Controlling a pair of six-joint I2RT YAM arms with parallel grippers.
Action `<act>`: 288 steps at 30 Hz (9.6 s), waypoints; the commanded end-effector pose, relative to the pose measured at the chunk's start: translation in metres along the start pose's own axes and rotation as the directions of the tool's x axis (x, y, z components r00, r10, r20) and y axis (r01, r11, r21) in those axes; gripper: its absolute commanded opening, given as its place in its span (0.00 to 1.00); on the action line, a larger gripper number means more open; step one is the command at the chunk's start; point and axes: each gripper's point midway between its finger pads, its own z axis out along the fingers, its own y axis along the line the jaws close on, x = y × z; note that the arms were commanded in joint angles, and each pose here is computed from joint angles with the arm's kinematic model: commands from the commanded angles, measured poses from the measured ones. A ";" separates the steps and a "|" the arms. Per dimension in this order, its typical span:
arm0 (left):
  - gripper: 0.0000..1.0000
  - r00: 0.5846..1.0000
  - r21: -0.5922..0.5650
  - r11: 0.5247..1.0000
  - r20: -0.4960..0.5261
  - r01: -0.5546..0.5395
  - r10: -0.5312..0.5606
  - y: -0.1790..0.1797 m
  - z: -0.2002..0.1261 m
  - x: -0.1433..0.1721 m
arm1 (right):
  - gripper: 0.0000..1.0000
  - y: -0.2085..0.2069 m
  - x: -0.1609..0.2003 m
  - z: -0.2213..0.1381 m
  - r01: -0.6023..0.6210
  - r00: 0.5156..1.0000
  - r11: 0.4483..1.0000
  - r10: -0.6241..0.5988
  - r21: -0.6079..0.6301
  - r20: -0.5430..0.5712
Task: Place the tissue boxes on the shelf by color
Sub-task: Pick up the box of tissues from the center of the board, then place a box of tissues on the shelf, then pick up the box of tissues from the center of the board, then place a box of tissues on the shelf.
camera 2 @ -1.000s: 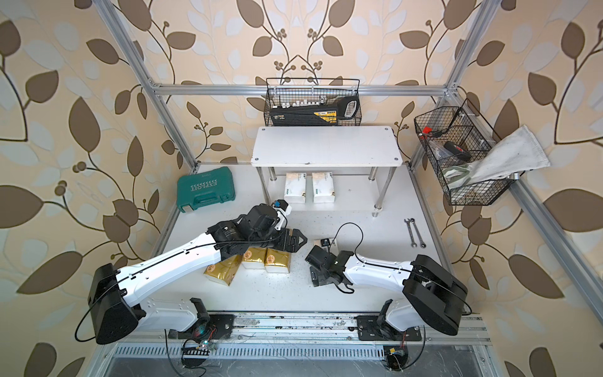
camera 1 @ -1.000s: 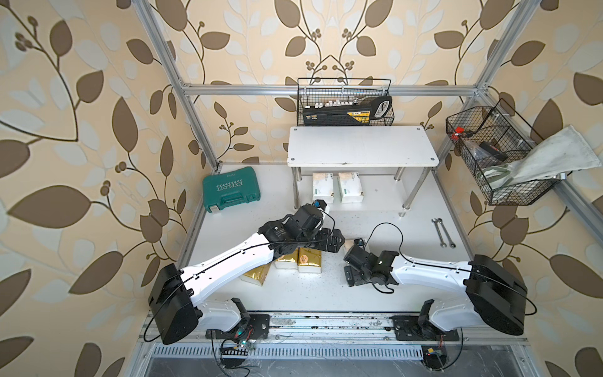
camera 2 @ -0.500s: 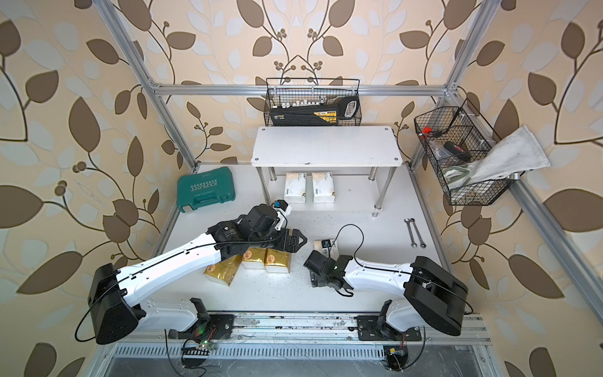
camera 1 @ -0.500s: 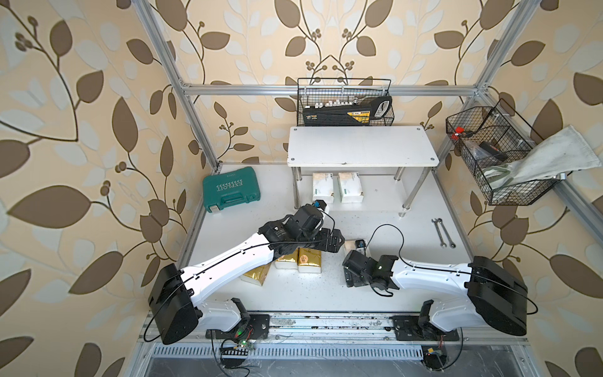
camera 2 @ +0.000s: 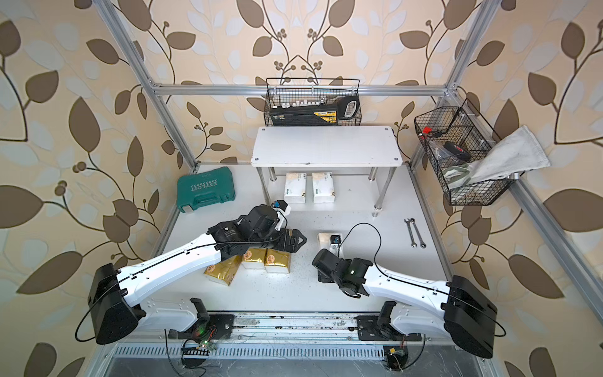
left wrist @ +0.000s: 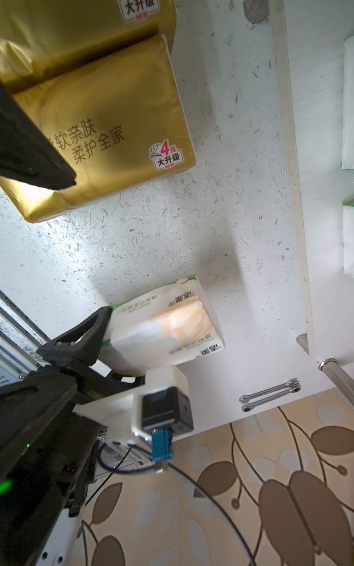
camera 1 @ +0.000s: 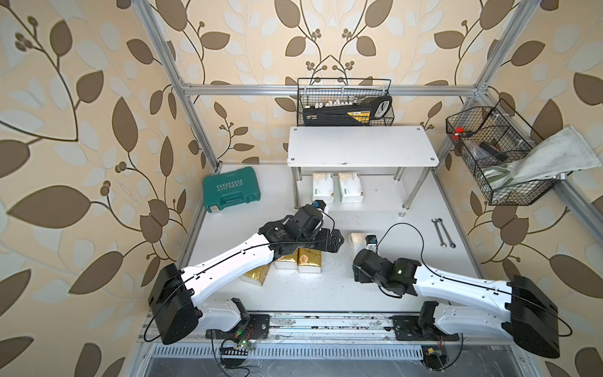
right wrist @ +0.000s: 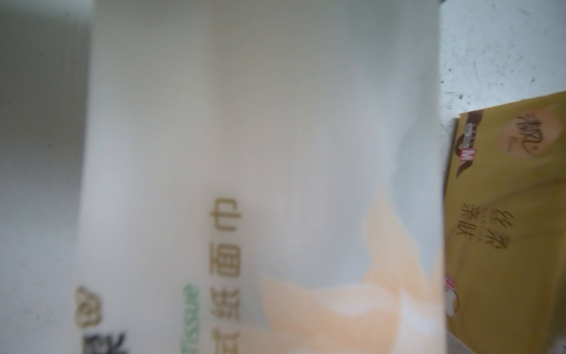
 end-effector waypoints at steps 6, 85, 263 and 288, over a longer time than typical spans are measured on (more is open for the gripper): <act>0.99 0.997 -0.007 1.000 0.067 -0.027 0.027 -0.002 -0.009 -0.028 | 0.77 -0.037 -0.060 -0.014 -0.085 0.992 0.995 0.080 0.045 0.101; 0.99 0.991 0.081 0.997 0.129 0.010 -0.021 -0.003 -0.016 -0.068 | 0.99 -0.123 -0.254 0.106 -0.018 1.000 0.962 0.018 0.273 0.001; 0.99 0.900 -0.121 0.961 0.396 0.248 -0.182 0.051 -0.159 -0.055 | 0.72 0.131 -0.056 -0.099 0.205 0.978 0.945 -0.184 -0.256 0.102; 0.99 0.923 0.111 0.992 0.384 -0.058 0.011 -0.061 -0.171 -0.151 | 0.75 0.024 -0.282 -0.260 0.080 0.864 0.985 0.009 -0.155 0.503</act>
